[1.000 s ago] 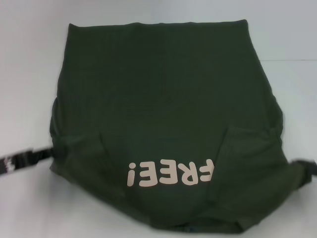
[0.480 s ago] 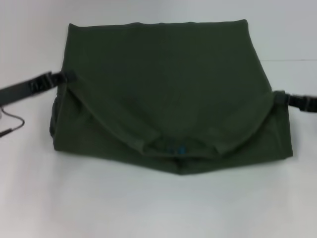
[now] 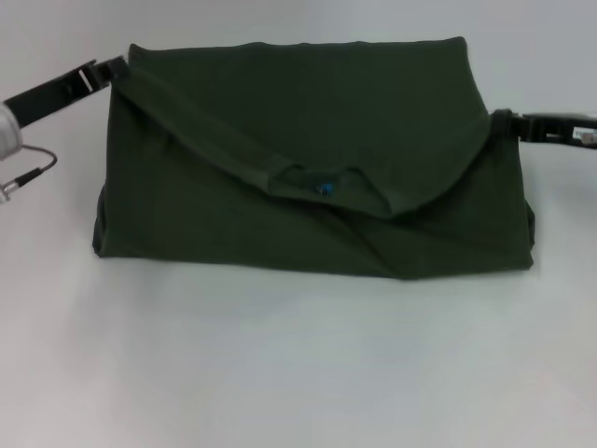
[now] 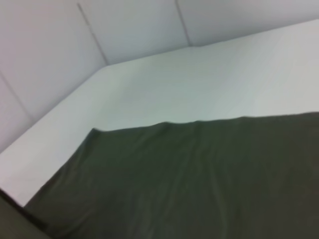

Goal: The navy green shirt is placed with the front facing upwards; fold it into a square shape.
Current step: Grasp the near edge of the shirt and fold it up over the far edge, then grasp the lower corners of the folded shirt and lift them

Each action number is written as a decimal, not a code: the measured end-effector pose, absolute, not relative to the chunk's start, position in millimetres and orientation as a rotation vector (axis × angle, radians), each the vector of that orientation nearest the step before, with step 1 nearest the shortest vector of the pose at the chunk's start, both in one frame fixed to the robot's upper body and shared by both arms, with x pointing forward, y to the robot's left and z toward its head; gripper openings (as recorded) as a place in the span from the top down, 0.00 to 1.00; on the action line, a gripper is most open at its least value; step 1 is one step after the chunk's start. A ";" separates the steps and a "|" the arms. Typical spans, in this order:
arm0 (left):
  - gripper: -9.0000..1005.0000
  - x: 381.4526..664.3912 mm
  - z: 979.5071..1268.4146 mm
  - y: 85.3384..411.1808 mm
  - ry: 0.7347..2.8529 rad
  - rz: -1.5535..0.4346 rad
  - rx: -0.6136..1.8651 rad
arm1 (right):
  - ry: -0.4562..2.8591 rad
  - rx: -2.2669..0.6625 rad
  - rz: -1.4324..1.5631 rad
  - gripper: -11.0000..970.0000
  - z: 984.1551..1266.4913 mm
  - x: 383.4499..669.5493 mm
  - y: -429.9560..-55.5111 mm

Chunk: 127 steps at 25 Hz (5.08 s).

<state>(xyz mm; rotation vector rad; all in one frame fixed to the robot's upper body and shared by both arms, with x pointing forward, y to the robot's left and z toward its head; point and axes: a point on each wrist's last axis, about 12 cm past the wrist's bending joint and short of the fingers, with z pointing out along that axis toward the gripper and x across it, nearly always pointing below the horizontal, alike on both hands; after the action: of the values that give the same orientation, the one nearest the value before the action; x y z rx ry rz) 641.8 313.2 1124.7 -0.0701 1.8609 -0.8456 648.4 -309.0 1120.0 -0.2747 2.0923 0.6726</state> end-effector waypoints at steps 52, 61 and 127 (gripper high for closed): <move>0.48 638.0 1098.4 305.3 1.815 -0.653 -0.138 | 2.049 -0.148 0.474 0.39 1093.2 657.9 -293.5; 0.24 587.9 1100.0 333.2 1.776 -0.787 0.008 | 2.030 -0.114 0.794 0.22 1102.3 626.7 -310.3; 0.71 563.2 1045.5 311.2 2.090 -0.339 0.524 | 2.104 -0.106 1.048 0.22 1082.4 580.9 -312.2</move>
<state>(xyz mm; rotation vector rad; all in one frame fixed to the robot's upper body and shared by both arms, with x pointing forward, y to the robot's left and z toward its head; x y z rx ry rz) 563.2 311.2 1045.5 0.5238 2.0904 -0.3385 580.9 -312.2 1082.4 -0.1060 2.1041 1.0479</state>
